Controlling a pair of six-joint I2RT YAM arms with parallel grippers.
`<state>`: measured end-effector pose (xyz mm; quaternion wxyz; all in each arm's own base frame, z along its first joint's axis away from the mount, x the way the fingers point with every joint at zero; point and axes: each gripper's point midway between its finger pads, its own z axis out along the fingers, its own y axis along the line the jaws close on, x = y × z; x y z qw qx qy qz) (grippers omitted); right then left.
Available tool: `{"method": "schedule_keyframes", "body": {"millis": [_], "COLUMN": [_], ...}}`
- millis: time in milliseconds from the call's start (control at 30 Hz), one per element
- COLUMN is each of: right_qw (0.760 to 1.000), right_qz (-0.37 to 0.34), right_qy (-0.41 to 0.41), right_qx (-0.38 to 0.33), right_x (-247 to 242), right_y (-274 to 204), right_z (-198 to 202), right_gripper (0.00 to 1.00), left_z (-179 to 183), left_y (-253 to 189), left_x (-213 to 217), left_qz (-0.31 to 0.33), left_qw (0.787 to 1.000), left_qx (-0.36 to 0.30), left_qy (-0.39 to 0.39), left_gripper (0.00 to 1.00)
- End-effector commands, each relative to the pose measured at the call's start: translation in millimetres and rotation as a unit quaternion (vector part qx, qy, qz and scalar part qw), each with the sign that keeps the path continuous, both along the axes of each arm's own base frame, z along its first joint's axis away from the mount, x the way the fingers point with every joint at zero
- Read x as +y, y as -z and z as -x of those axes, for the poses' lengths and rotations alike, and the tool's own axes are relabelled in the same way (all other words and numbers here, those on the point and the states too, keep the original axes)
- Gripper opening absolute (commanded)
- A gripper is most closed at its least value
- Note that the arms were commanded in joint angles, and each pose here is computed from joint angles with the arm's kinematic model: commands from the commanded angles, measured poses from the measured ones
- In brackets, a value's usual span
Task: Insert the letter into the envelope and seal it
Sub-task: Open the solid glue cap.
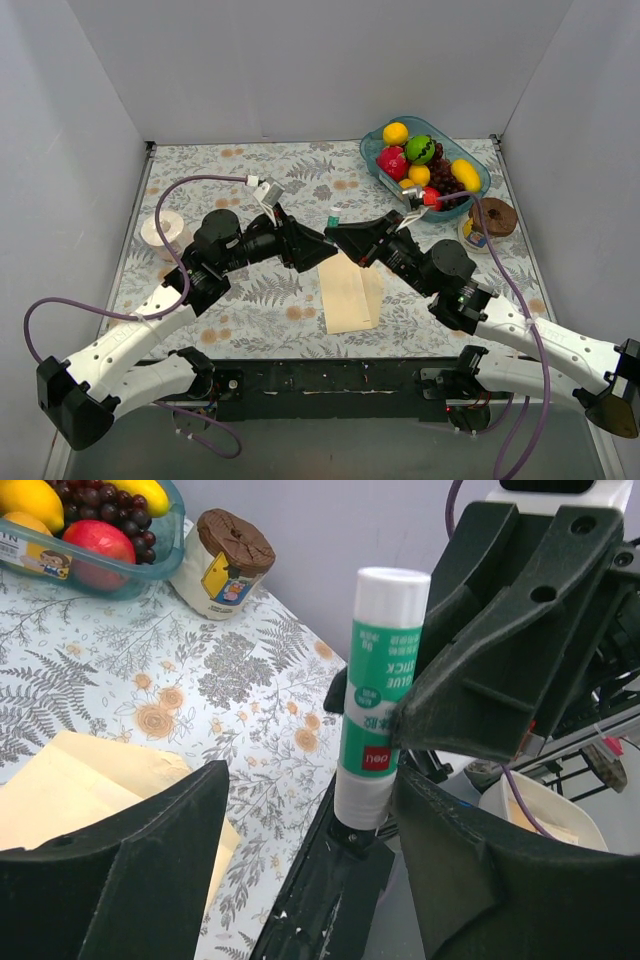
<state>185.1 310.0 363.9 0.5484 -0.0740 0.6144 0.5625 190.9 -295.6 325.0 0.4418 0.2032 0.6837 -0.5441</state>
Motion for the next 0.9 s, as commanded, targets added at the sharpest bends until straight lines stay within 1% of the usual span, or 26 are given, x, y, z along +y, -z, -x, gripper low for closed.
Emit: {"method": "schedule_keyframes", "body": {"millis": [0,200,333,367,433,467,500,567,600,633,733,800,833,867], "right_qw": [0.999,0.999,0.999,0.999,0.999,1.0,1.0,1.0,1.0,1.0,1.0,1.0,1.0,1.0], "right_qz": [-0.034,-0.03,-0.031,-0.03,-0.029,-0.028,-0.028,-0.026,-0.026,-0.025,-0.022,-0.001,0.0,0.026], "right_qy": [-0.004,-0.006,-0.004,-0.004,-0.003,-0.004,-0.003,-0.002,-0.002,-0.002,0.001,0.003,0.005,0.008], "right_qx": [-0.018,-0.016,-0.014,-0.014,-0.013,-0.013,-0.012,-0.01,-0.01,-0.009,-0.013,-0.01,-0.017,-0.013], "right_x": [-3,-2,-2,-2,-2,-1,-1,-1,-1,-1,-1,-1,-2,0], "right_y": [-20,-16,-15,-14,-14,-13,-13,-11,-11,-9,-11,-6,-15,-6], "right_z": [4,4,3,3,2,3,2,1,1,1,0,-1,-1,-3], "right_gripper": [0.01,0.01,0.01,0.01,0.01,0.01,0.01,0.01,0.01,0.01,0.01,0.01,0.04,0.07], "left_z": [-4,-5,-3,-2,-2,-2,-1,-1,-1,-1,-2,-3,-3,-4], "left_y": [-25,-26,-24,-25,-23,-23,-23,-23,-23,-23,-19,-16,-12,-15], "left_x": [0,-1,-1,-1,-1,-1,-1,-1,-1,-2,-2,-2,-2,-1], "left_qz": [0.017,0.017,0.016,0.017,0.016,0.016,0.016,0.017,0.016,0.016,0.01,0.003,-0.007,-0.007], "left_qw": [0.999,0.999,0.999,0.999,0.999,0.999,0.999,0.999,0.999,0.999,1.0,1.0,1.0,0.999], "left_qx": [-0.031,-0.032,-0.029,-0.031,-0.029,-0.03,-0.029,-0.029,-0.028,-0.028,-0.027,-0.026,-0.026,-0.031], "left_qy": [-0.011,-0.009,-0.007,-0.004,-0.004,-0.004,-0.002,-0.003,-0.002,-0.002,-0.001,-0.001,-0.001,-0.004], "left_gripper": [0.64,0.57,0.5,0.45,0.4,0.33,0.29,0.18,0.04,0.0,0.0,0.0,0.0,0.0]}}
